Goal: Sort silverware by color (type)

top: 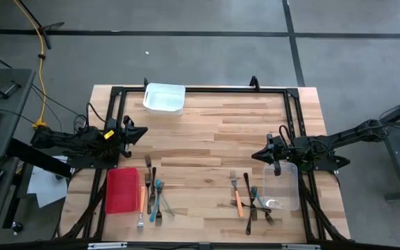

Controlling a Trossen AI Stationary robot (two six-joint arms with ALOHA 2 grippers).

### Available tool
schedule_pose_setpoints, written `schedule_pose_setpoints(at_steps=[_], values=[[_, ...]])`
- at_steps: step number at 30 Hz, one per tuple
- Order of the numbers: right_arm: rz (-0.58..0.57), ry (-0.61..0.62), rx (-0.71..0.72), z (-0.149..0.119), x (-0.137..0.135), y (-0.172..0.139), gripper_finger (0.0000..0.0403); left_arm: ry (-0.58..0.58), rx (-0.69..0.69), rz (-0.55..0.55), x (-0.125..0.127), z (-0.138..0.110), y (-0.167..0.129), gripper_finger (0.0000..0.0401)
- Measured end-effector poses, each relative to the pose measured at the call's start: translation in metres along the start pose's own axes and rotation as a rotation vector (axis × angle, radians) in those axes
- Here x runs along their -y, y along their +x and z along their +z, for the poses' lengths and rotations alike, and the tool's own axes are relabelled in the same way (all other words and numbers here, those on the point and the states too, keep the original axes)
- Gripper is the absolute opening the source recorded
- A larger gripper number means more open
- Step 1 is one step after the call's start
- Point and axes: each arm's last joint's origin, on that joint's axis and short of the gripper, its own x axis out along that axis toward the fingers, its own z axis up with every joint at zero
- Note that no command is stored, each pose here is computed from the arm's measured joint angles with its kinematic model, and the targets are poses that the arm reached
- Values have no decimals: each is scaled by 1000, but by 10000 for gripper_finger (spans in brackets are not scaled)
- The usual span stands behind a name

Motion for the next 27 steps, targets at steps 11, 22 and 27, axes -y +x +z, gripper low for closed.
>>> schedule_pose_setpoints(at_steps=[11, 22, 27], values=[[0, 0, 0, 0, 0, 0, 5, 0, 0, 0, 0, 0, 0, 0], [0, 0, 0, 0, 0, 0, 5, 101, 9, 50, -2, 0, 0, 0], [0, 0, 0, 0, 0, 0, 5, 130, 10, 50, -2, 0, 0, 0]])
